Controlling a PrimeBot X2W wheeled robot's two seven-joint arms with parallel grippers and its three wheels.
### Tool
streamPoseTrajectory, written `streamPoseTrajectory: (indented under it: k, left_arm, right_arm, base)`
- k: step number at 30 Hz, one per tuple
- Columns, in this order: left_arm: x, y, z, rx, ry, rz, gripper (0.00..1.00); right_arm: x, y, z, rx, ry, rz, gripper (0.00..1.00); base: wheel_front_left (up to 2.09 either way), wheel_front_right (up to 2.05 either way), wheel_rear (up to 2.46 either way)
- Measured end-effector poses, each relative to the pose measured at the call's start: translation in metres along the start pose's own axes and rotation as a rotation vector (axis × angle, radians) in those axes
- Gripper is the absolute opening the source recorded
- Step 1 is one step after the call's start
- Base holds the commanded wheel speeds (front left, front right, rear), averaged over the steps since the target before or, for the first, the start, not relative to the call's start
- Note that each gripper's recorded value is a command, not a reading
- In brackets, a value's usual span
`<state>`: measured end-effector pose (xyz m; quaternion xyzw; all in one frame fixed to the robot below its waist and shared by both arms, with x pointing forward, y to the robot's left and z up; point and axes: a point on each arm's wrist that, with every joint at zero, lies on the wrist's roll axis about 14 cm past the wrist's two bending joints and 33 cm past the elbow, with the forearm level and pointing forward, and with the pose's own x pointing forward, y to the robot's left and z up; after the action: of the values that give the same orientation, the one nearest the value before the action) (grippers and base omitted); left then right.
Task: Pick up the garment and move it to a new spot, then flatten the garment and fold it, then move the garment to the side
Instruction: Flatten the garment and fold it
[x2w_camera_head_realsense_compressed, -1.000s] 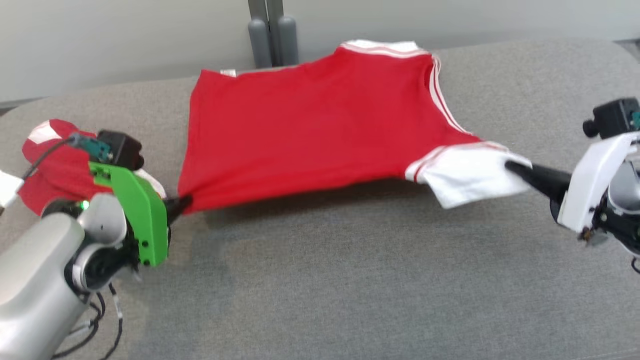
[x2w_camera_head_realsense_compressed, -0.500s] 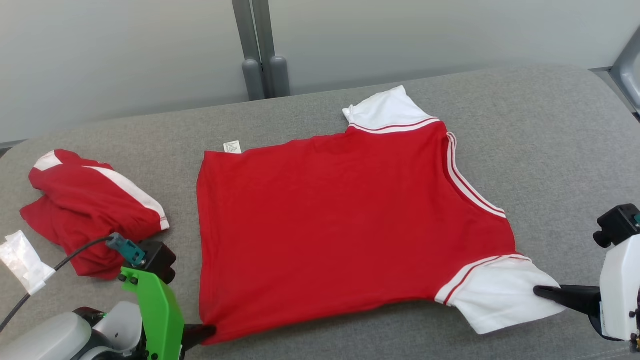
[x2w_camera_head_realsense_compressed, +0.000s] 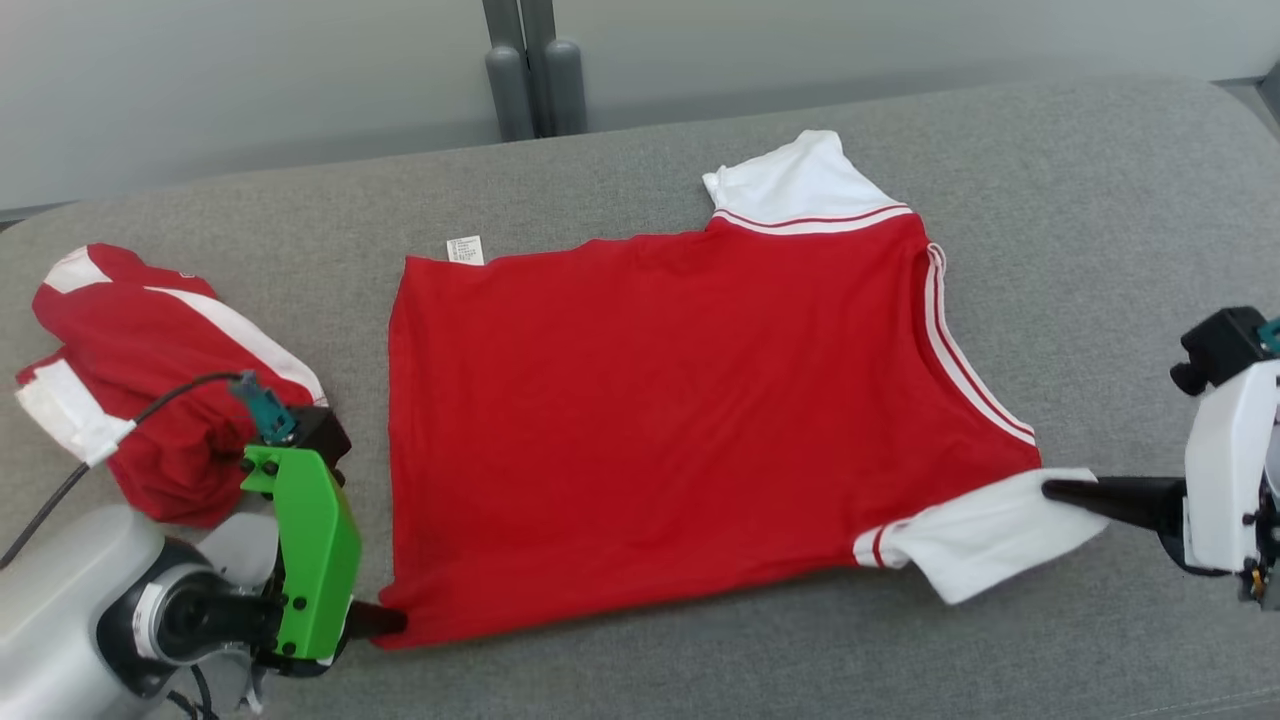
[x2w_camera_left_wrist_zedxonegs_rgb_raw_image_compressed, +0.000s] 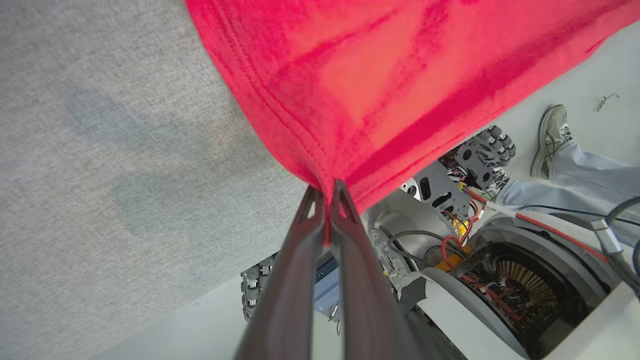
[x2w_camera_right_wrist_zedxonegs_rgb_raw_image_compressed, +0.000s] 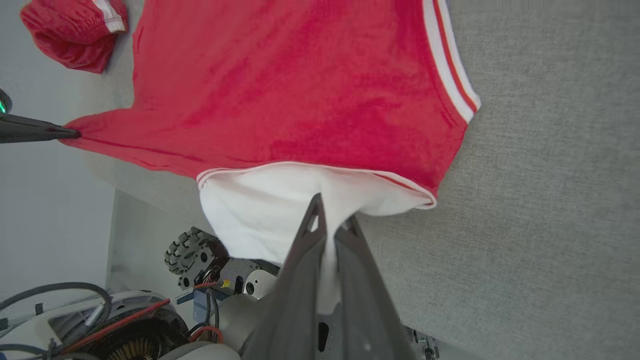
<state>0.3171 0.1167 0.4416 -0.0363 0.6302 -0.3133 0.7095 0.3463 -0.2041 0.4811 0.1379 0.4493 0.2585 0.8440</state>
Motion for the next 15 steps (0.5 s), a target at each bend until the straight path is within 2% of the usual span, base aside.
streamPoseTrajectory:
  k: [15]
  left_arm:
    - [0.024, 0.022, 0.051, -0.117, 0.04, -0.03, 0.0]
  right_arm:
    - [0.049, -0.032, 0.056, 0.076, 0.018, -0.045, 0.0]
  base:
    - [0.0, 0.0, 0.0]
